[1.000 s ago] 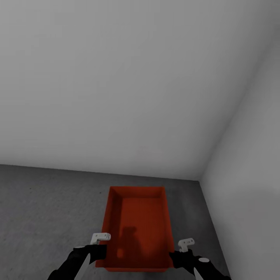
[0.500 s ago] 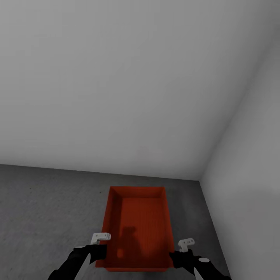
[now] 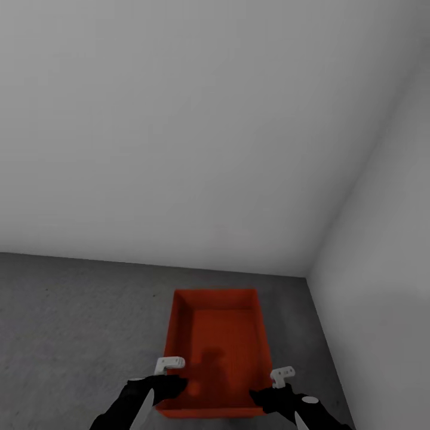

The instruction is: Move the two storage containers from the living room to the garage. In the garage, place one container on the floor and stack the other container on top of it (either order is fine).

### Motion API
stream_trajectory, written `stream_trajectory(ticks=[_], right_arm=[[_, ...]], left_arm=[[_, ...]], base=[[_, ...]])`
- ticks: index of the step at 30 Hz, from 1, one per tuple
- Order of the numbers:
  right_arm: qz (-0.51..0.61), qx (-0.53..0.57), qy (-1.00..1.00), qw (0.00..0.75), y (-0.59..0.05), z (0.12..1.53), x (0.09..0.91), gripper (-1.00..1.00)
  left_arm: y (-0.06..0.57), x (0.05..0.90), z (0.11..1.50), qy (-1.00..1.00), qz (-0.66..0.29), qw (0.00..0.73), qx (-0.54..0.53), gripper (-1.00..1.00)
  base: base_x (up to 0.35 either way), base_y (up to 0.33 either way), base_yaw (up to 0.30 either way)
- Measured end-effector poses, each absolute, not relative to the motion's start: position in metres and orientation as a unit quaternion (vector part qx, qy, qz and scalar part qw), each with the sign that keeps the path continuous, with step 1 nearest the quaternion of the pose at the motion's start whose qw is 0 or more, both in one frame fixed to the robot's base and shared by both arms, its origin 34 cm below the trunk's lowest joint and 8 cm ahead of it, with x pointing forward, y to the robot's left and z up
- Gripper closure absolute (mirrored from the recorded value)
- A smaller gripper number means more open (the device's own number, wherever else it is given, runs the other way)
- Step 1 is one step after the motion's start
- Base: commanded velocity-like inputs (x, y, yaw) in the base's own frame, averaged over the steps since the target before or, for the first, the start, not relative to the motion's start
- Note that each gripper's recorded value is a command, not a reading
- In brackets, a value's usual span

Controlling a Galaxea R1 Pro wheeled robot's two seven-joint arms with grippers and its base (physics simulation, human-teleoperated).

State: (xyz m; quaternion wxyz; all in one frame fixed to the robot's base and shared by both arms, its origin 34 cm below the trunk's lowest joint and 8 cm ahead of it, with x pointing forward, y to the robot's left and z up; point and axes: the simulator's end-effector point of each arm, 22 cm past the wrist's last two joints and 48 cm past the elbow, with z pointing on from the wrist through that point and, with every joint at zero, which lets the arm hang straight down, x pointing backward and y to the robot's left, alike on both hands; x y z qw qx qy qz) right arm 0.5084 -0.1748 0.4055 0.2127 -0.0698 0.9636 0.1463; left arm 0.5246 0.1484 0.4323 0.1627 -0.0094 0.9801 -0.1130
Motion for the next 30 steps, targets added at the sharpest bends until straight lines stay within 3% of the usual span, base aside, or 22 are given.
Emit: stream_trajectory(ticks=[30], right_arm=[[0.147,-0.068,0.964,0.213,-0.175,0.423,0.51,-1.0]], left_arm=[[0.151,0.527,0.449,0.981,-0.109,0.163,-0.012,-1.0]], base=[[0.0,0.0,0.0]])
